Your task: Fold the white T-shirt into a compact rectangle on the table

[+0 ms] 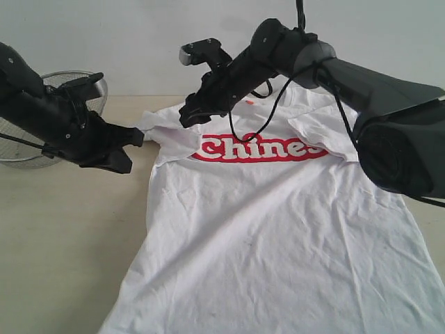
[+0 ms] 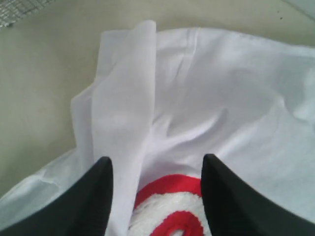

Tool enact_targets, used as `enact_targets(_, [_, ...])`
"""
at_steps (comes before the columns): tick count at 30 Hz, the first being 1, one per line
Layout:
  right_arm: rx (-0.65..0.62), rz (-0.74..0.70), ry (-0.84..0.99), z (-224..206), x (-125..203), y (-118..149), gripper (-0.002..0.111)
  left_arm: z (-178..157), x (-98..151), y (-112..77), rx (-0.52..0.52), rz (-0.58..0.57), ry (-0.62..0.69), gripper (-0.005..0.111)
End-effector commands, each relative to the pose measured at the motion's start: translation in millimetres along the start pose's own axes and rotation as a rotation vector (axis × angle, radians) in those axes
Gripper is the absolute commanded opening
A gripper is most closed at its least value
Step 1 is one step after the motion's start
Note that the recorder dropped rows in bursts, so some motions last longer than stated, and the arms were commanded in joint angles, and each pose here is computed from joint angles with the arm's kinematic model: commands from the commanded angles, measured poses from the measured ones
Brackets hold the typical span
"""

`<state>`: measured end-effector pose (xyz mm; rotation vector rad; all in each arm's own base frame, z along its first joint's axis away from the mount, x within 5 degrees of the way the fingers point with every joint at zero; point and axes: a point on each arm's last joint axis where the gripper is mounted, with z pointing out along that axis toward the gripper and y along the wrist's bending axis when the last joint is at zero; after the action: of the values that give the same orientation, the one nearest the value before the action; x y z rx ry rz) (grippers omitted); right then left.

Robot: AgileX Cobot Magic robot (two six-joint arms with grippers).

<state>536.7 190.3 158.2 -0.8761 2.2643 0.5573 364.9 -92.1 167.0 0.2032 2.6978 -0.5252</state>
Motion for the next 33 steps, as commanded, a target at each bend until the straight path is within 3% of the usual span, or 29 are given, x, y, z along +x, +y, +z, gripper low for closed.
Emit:
enact_targets(1, [-0.08, 0.009, 0.04, -1.7, 3.0, 6.5, 0.048, -1.5, -1.0, -2.7, 0.004, 0.006, -0.022, 0.004])
enact_targets(15, [-0.082, -0.014, -0.022, -21.2, -16.8, 15.2, 0.048, -1.5, -2.1, -2.5, 0.002, 0.002, -0.034, 0.004])
enact_targets(33, [-0.102, -0.034, 0.023, 4.1, -1.0, 18.6, 0.048, -1.5, -0.9, -3.3, 0.01, 0.003, -0.021, 0.004])
